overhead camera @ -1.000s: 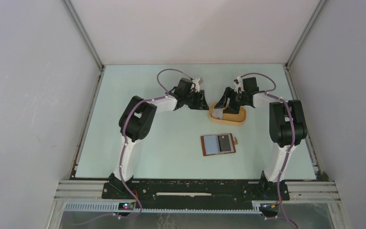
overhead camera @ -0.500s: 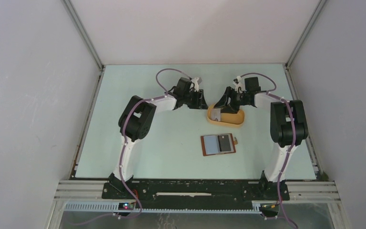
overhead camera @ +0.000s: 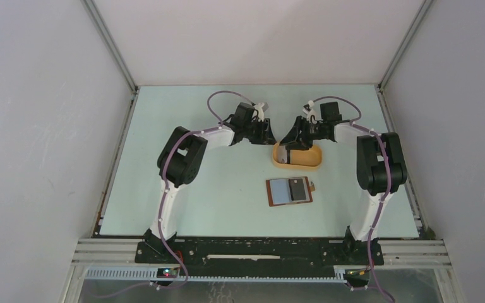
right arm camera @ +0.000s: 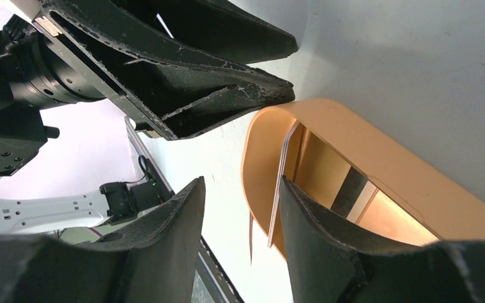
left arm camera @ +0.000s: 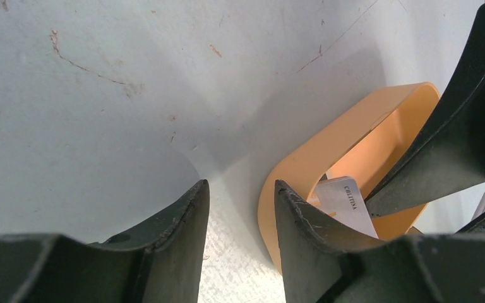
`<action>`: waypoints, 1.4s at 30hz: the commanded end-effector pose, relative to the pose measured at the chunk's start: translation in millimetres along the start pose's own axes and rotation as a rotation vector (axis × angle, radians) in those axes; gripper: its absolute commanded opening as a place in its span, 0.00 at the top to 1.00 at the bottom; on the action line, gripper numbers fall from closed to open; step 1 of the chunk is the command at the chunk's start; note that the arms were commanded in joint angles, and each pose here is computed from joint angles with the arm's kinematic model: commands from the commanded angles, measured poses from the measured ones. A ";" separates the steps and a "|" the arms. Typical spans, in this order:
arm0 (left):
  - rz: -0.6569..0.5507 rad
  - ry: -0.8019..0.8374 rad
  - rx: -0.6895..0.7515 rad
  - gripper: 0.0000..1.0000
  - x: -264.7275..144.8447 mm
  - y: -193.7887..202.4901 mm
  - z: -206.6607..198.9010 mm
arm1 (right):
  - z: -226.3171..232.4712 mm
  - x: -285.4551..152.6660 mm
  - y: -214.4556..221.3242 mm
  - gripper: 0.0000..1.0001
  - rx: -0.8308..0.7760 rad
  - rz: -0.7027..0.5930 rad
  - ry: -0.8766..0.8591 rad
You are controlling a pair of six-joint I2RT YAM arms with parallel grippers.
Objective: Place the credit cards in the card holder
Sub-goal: Pick up the credit card from the storage box.
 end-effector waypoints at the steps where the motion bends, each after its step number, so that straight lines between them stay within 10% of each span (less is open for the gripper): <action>1: 0.028 0.067 0.023 0.52 3.7 0.5 -22.0 | 10.8 3.5 -7.7 0.45 -0.032 -0.004 -0.020; 42: 0.025 0.073 0.017 0.52 2.0 -0.9 -20.5 | -8.3 18.3 20.8 0.46 -0.173 0.257 0.068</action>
Point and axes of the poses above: each gripper's point midway between its finger pads, its own x axis out along the fingers, its own z axis along the line the jaws close on, y = z × x, the point moved 4 cm from there along -x, back along the fingers, and after that the axes turned 14 degrees about -x, right-handed, at the moved point
